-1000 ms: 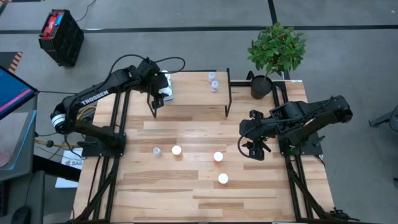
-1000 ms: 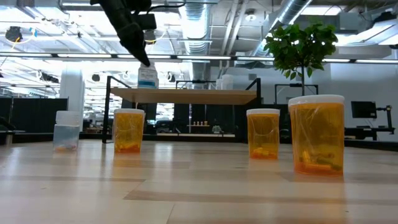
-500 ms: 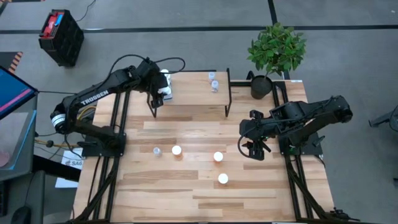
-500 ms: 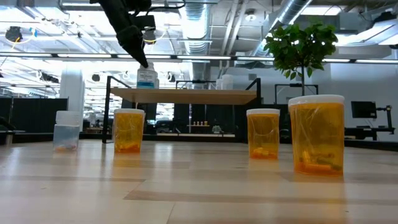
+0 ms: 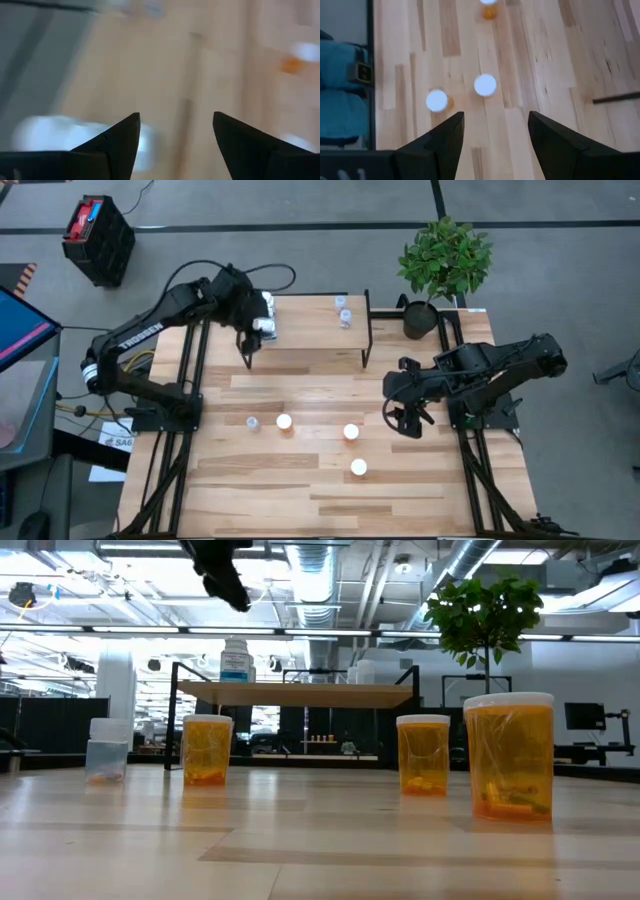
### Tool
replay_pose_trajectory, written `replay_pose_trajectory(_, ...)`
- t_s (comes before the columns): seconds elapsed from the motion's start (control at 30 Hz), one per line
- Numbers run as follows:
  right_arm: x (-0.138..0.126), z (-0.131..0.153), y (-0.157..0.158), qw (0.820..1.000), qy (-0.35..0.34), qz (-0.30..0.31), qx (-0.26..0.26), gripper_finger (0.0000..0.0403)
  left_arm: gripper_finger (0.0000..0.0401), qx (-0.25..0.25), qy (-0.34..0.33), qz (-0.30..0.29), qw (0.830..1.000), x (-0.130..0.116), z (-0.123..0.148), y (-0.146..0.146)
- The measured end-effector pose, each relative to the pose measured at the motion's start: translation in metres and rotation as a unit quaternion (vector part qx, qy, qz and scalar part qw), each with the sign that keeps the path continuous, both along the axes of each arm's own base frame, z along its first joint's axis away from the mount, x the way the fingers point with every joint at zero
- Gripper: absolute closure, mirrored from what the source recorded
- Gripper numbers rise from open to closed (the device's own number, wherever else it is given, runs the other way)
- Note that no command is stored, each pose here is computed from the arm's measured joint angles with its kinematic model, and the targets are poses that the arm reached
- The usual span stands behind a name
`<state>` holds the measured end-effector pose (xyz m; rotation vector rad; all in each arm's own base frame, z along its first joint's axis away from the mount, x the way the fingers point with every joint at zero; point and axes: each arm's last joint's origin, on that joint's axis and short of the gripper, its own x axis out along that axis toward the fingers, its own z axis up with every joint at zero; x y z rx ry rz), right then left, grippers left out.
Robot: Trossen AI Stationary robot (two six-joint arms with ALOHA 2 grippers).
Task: Pick and place medicine bottles onto shelf by color
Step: Put the top right orange pill bottle on the shelf
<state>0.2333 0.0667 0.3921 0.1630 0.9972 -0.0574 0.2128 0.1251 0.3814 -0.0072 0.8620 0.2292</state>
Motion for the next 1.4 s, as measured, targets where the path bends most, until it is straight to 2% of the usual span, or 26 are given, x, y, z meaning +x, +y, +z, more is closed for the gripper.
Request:
replay_pose_trajectory(0.17,0.005,0.003,0.001,1.000,-0.029,0.000,0.009,0.0159,0.0163,-0.090,0.070,-0.078,0.990,-0.008,-0.008,-0.028)
replay_pose_trajectory(0.33,0.017,0.001,0.005,0.999,-0.045,0.000,0.013,0.0159,0.0163,-0.143,0.162,-0.099,0.971,-0.020,-0.016,-0.048)
replay_pose_trajectory(0.47,0.036,-0.015,0.011,1.000,-0.022,0.000,0.006,0.0159,0.0163,-0.194,0.198,-0.110,0.955,-0.027,-0.017,-0.059)
replay_pose_trajectory(0.67,0.073,-0.061,0.025,0.997,0.058,0.036,-0.036,0.0159,0.0163,-0.208,0.192,-0.139,0.949,-0.041,-0.023,-0.073)
replay_pose_trajectory(0.83,0.095,-0.094,0.033,0.988,0.108,0.084,-0.072,0.0159,0.0163,-0.213,0.192,-0.131,0.949,-0.072,-0.038,-0.084)
replay_pose_trajectory(1.13,0.116,-0.126,0.031,0.983,0.144,0.079,-0.080,0.0159,0.0163,-0.215,0.126,-0.072,0.966,-0.109,-0.062,-0.098)
replay_pose_trajectory(1.27,0.120,-0.136,0.028,0.979,0.168,0.074,-0.083,0.0159,0.0163,-0.214,0.108,-0.060,0.969,-0.117,-0.064,-0.101)
replay_pose_trajectory(1.4,0.125,-0.135,0.023,0.980,0.171,0.067,-0.082,0.0159,0.0163,-0.211,0.091,-0.053,0.972,-0.121,-0.061,-0.102)
